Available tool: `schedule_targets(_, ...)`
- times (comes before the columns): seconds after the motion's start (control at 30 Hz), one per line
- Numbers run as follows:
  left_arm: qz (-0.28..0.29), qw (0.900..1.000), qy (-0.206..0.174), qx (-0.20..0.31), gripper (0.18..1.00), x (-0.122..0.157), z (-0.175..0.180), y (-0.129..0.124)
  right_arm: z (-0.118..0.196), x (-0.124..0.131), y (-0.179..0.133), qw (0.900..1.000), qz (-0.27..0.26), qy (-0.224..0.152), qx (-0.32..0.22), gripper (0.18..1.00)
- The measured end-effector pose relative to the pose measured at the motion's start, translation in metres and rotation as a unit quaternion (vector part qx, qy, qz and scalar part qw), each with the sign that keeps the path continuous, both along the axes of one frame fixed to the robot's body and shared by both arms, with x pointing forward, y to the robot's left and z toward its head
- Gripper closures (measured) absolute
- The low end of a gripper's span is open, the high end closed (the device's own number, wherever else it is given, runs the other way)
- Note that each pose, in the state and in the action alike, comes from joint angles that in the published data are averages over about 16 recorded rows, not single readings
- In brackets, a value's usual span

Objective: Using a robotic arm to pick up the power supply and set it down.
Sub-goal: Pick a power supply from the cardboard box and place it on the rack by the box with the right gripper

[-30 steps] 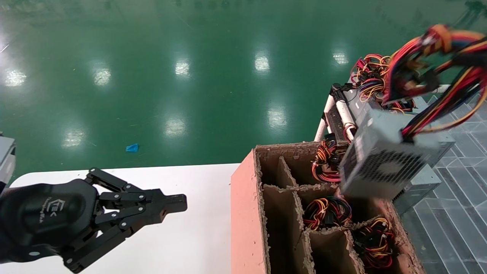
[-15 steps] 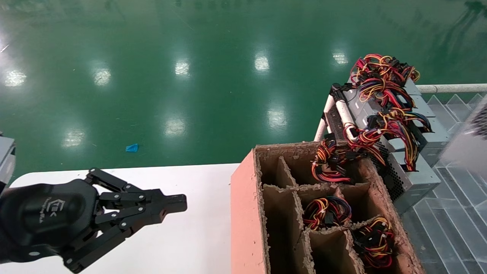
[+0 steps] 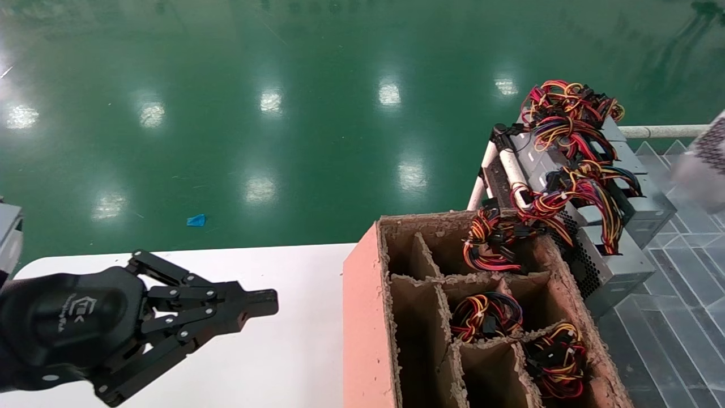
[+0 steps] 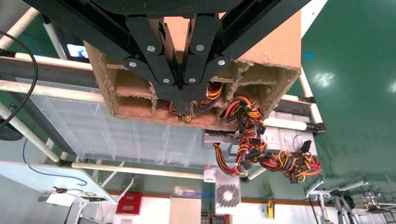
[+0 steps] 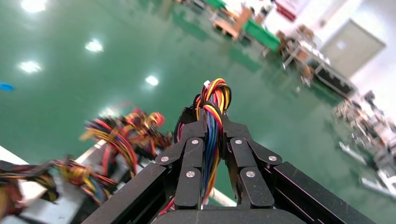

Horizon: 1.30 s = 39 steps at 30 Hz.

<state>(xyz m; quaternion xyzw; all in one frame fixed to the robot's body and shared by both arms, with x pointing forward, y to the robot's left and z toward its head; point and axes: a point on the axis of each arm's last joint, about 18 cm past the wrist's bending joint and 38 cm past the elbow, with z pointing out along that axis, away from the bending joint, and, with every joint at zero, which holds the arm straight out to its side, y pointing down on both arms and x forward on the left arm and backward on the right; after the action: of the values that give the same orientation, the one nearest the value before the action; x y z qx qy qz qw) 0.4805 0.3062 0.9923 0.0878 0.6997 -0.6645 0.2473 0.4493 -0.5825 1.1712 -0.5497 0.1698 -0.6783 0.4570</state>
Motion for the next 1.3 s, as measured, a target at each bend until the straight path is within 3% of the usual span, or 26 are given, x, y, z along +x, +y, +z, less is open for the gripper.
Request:
schedule_targets(0.3,0.000,1.0000,0.000,0.000,0.993,0.000,0.000,0.000,0.002,0.046,-0.008,0.999,-0.018,-0.011,0.031,0.954)
schedule_targets(0.67,0.000,1.0000,0.000,0.000,0.993,0.000,0.000,0.000,0.003,0.062,-0.027,0.997,-0.044,-0.019,0.068,0.954)
schedule_targets(0.97,0.000,1.0000,0.000,0.000,0.993,0.000,0.000,0.000,-0.016,0.077,-0.041,0.993,-0.061,0.000,0.105,0.954)
schedule_targets(1.3,0.000,1.0000,0.000,0.000,0.993,0.000,0.000,0.000,-0.044,0.116,-0.039,0.985,-0.079,0.025,0.151,0.955)
